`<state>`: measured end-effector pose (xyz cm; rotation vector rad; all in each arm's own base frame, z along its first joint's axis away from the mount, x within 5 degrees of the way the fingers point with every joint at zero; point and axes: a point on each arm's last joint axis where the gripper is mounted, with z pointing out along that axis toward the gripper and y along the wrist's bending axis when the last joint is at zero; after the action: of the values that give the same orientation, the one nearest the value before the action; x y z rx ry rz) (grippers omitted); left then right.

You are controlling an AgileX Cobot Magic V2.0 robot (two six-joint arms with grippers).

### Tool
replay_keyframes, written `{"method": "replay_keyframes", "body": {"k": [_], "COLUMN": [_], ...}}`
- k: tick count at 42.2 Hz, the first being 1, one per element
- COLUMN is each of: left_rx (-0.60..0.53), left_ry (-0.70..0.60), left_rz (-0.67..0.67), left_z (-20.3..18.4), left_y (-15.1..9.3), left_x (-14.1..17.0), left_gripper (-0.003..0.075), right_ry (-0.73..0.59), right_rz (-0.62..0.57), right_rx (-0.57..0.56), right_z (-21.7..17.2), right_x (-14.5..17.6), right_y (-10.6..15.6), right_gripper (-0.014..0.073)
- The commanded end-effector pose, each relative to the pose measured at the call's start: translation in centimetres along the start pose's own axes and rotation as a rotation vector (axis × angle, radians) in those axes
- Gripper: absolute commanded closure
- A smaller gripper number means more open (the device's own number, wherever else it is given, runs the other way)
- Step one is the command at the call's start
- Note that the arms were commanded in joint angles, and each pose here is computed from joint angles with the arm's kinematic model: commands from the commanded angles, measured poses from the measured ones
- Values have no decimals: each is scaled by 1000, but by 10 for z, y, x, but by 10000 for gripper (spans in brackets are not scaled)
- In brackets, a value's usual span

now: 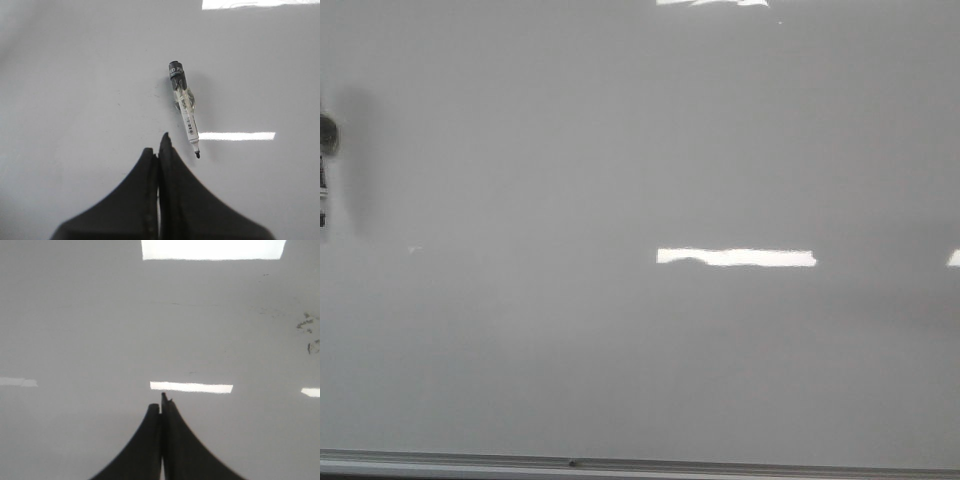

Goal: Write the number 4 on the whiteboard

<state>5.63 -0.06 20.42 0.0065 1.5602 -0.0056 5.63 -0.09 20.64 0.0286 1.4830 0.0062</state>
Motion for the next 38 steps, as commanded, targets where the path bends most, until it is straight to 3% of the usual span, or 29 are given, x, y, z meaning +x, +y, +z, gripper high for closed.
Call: {"method": "replay_keyframes", "body": {"k": [1,14,27,38], "left_rx": [3,-3,5,22], "left_ry": [-100,-204,-343,-249], "left_rz": [-11,-12,-11,-7], "left_z": [-1,-4,-25,-32], "left_y": [0,1,0,-1], "left_x": [-7,-21,-95,-162], "left_gripper": [741,741,741,741], "right_ry": [-133,-199,-194,-100], "right_rz": [-11,-11,-4,53], "right_rx": [4,3,-1,-20], "right_z": [-3,-5,-16,-4], "right_x": [-15,-29,-94,-156], "right_y": [0,0,2,5], "right_gripper": [663,663,663,663]}}
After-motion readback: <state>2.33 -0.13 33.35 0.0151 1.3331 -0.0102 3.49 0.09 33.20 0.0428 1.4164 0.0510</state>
